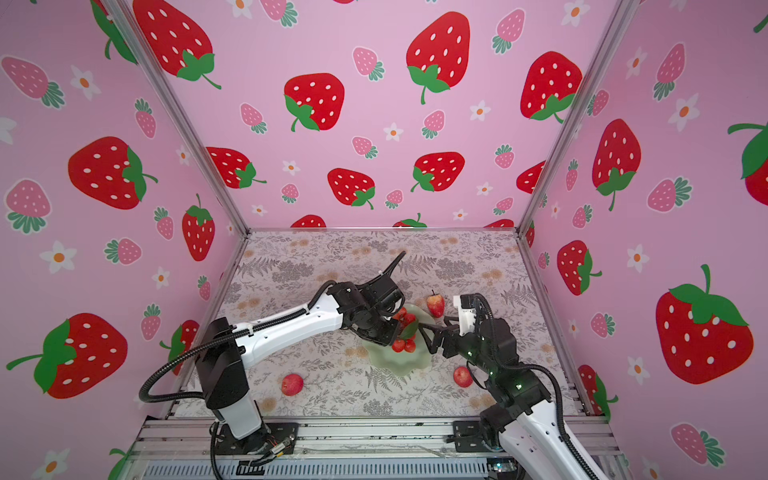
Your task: Place and organize the fake fruits in the fruit bowl
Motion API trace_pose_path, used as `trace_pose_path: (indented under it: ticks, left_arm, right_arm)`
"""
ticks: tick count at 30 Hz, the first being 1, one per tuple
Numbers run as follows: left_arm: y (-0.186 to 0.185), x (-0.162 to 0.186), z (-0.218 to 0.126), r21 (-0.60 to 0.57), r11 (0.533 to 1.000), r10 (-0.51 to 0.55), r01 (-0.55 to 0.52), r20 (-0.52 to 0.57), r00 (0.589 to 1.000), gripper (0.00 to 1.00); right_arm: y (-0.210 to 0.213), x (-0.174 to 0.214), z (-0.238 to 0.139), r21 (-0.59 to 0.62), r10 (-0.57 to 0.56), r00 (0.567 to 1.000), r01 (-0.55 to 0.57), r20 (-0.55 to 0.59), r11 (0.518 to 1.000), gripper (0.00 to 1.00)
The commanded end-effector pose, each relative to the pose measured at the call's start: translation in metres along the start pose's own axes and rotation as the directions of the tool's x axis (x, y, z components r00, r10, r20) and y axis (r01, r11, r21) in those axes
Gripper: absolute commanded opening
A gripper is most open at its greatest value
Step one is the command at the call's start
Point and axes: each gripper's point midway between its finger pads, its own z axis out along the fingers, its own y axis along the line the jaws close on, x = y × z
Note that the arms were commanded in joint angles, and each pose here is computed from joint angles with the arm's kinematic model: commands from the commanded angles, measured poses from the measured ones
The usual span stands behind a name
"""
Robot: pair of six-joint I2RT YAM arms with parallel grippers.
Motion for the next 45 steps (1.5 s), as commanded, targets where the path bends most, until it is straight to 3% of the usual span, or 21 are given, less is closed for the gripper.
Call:
trace_pose_path:
  ticks: [1,10,15,21,25,28,34,38,45]
  left_arm:
    - [-0.008,-0.006,0.001,0.007,0.999,0.036,-0.037,0.009,0.999,0.00]
    - [-0.014,0.009,0.022,0.038,0.997,0.072,-0.070,-0.064,0.995,0.05]
    - [-0.017,0.011,0.010,0.023,0.996,0.086,-0.085,-0.055,0.995,0.23]
    - [-0.010,0.007,-0.045,-0.049,0.987,0.156,-0.153,0.049,0.987,0.48]
    - [0.033,-0.001,-0.080,-0.239,0.949,0.246,-0.204,0.162,0.955,0.63]
    - [0.079,-0.005,-0.084,-0.317,0.932,0.241,-0.178,0.174,0.955,0.66]
    - [0.159,-0.016,-0.058,-0.313,0.943,0.167,-0.113,0.152,0.974,0.69]
    - [0.171,-0.030,-0.032,-0.263,0.954,0.191,-0.148,0.148,0.970,0.72]
    - [0.203,-0.047,-0.012,-0.290,0.954,0.124,-0.080,0.140,0.982,0.80]
  right_arm:
    - [-0.001,-0.001,0.000,0.004,0.032,0.999,-0.032,0.006,0.999,0.99]
    - [-0.002,-0.001,0.005,0.006,0.005,1.000,-0.005,-0.006,1.000,0.99]
    - [-0.001,-0.002,0.009,-0.001,-0.008,1.000,0.008,-0.008,1.000,0.99]
    - [0.006,-0.006,0.015,-0.052,-0.039,0.999,0.039,0.002,0.998,0.99]
    - [0.019,-0.013,0.025,-0.122,-0.094,0.996,0.093,-0.003,0.988,0.99]
    - [0.026,-0.022,0.037,-0.150,-0.130,0.991,0.126,-0.023,0.981,0.99]
    - [0.051,-0.043,0.065,-0.200,-0.237,0.971,0.225,-0.040,0.954,0.99]
    - [0.059,-0.042,0.081,-0.252,-0.241,0.969,0.222,-0.046,0.942,0.99]
    - [0.054,-0.035,0.092,-0.250,-0.234,0.970,0.212,-0.062,0.945,0.99]
